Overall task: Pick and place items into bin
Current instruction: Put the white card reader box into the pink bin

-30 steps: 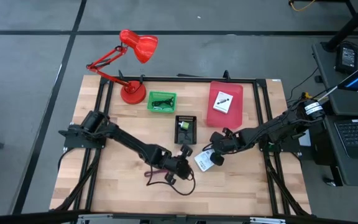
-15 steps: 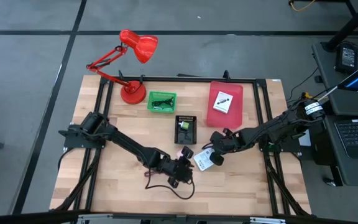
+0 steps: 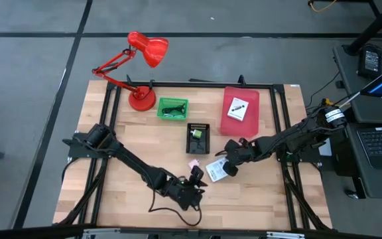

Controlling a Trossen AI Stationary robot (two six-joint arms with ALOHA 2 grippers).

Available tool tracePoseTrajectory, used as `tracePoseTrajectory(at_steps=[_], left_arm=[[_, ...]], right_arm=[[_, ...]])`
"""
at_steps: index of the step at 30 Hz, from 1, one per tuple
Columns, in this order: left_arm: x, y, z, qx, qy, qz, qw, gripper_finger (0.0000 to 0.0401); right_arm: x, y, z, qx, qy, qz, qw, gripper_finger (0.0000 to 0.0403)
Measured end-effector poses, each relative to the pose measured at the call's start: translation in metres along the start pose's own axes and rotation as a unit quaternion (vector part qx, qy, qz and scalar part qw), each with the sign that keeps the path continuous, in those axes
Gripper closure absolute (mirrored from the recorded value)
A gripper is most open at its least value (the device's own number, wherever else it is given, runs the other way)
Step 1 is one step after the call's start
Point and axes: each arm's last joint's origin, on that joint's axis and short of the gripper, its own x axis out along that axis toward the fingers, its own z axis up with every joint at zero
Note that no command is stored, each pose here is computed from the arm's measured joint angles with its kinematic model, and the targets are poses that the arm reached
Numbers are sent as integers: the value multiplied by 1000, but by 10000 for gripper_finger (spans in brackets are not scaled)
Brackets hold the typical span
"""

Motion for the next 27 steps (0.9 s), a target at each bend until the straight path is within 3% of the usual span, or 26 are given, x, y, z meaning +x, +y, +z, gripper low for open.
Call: tracePoseTrajectory(at_steps=[7, 12, 27], left_arm=[[9, -7, -5, -3, 12, 10, 1000, 271], [9, -16, -7, 26, 31, 40, 998, 271], [30, -37, -24, 75, 70, 52, 993, 271]], right_arm=[[0, 2, -2, 37, 10, 10, 999, 403], [-1, 5, -5, 73, 13, 13, 997, 403], [11, 16, -11, 139, 10, 30, 990, 403]])
